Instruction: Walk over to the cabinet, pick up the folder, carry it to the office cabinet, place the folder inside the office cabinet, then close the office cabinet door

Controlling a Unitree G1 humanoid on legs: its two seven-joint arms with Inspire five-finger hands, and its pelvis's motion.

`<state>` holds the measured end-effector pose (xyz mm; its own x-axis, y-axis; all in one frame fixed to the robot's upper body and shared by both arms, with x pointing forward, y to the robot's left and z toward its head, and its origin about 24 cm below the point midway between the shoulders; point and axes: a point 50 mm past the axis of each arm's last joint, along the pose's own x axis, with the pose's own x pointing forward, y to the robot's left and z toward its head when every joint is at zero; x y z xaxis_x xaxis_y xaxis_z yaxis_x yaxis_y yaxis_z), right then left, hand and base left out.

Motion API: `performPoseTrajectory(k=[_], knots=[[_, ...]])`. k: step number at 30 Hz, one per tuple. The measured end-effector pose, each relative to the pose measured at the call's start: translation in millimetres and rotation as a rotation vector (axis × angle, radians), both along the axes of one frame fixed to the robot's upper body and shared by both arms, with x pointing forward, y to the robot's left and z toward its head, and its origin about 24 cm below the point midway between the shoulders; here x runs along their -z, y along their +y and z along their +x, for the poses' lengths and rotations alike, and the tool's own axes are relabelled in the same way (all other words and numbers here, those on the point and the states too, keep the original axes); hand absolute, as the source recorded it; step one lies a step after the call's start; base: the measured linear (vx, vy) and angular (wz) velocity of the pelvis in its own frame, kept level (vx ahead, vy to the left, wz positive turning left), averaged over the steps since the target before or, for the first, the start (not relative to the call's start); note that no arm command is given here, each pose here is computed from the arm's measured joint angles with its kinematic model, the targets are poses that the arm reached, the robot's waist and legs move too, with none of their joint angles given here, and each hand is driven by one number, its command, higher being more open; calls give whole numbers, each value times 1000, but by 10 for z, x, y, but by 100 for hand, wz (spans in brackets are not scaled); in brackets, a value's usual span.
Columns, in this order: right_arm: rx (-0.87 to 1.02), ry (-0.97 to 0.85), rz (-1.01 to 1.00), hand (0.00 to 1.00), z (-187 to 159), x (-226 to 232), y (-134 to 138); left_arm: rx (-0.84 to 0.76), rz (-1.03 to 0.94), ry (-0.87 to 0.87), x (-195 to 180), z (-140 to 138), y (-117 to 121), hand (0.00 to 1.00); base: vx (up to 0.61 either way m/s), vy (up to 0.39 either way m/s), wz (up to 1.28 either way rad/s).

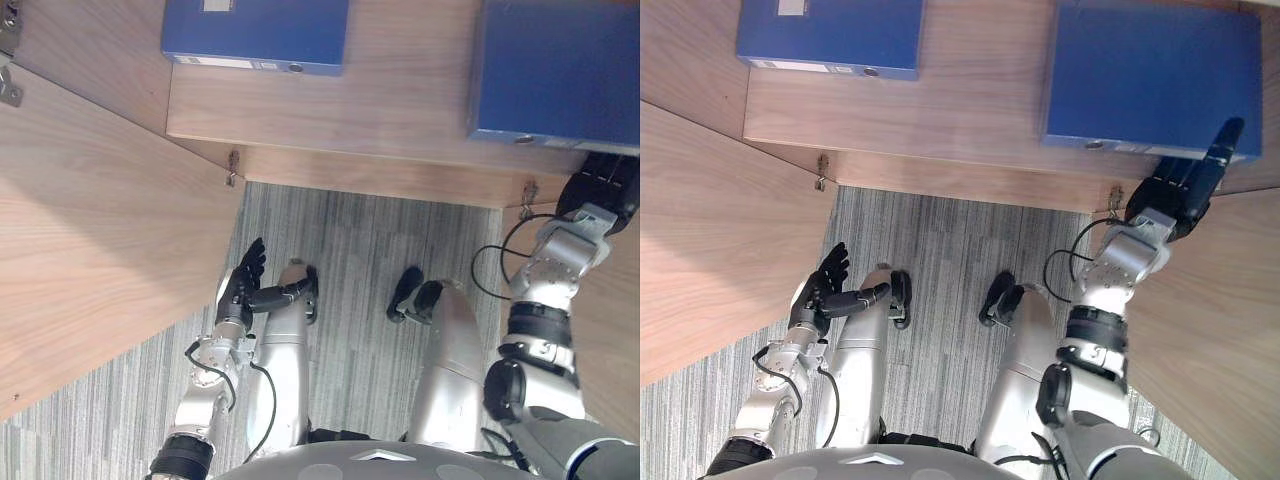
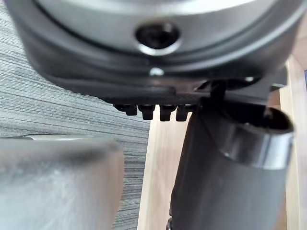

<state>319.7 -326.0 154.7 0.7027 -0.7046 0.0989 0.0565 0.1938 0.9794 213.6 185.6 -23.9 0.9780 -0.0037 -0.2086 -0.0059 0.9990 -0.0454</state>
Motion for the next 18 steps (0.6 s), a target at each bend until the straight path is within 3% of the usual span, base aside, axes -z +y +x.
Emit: performPoseTrajectory(k=[8, 13, 18], knots=[[-125, 250, -324, 100, 337, -495, -165, 35, 30, 31, 46, -78, 93, 100, -49, 59, -7], [-158, 167, -496, 100, 447, -1029, -13, 25, 29, 80, 150, -146, 110, 100, -8, 12, -10], [-197, 83, -630, 100, 306, -1007, 238, 19, 19, 78, 152, -144, 82, 100, 2, 0, -1]])
